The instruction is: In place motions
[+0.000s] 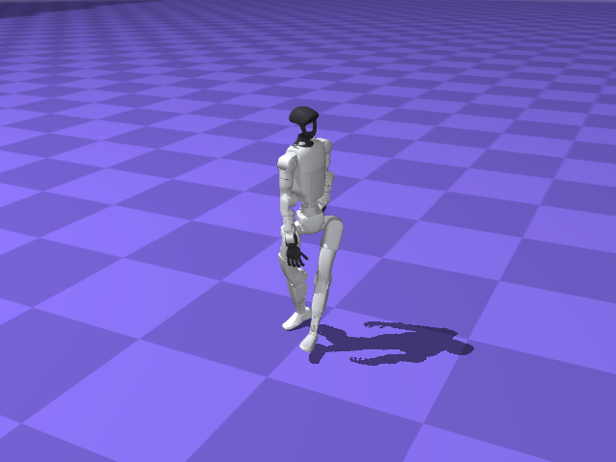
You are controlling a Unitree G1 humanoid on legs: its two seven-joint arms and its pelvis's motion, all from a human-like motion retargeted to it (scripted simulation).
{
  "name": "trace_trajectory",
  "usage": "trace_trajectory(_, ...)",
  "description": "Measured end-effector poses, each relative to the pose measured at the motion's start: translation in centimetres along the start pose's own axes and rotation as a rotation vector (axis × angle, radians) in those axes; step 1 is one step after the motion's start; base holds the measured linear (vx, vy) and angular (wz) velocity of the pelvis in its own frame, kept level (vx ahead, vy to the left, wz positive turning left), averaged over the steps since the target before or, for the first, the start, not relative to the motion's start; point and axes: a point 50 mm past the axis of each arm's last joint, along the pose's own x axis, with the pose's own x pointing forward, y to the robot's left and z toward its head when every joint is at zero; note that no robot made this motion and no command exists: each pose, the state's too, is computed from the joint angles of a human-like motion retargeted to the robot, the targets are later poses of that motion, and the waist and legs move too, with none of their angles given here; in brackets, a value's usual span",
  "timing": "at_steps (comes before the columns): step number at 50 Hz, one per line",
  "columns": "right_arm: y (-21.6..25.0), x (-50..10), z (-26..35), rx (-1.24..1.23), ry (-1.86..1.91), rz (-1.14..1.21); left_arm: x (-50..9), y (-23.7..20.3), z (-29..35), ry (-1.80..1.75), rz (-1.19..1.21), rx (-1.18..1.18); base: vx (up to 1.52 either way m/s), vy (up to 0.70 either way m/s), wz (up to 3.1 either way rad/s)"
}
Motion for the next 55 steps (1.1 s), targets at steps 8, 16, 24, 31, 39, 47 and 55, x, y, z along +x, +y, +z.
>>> trace_trajectory(8,1.2,0.1,0.1,-0.088,0.003,0.041,-0.1,-0.9,1.1,-0.052,-0.043,0.009,0.01,-0.02,-0.06)
trace_trajectory(16,2.5,0.0,-1.9,-0.080,0.070,0.081,-1.1,-0.2,3.4,-0.126,-0.009,0.056,0.08,-0.13,-0.65)
trace_trajectory(24,2.2,0.1,-1.0,-0.070,0.043,0.080,-1.5,1.7,3.2,-0.122,0.034,0.044,0.33,0.11,-2.03)
trace_trajectory(31,1.1,0.1,0.9,-0.096,-0.033,0.060,-1.6,3.3,2.5,-0.114,0.064,0.024,0.43,0.13,-2.53)
trace_trajectory(39,0.1,0.1,2.1,-0.088,-0.079,0.033,-1.4,3.8,2.2,-0.151,0.048,-0.018,0.34,0.01,-1.84)
trace_trajectory(47,-0.4,0.0,1.2,0.027,-0.025,0.016,-3.6,5.3,5.8,-0.301,0.077,-0.052,0.07,-0.11,-0.77)
trace_trajectory(55,1.7,-0.6,-4.9,0.140,0.199,0.050,-3.9,4.7,7.0,-0.357,0.079,-0.027,0.22,-0.17,-0.56)
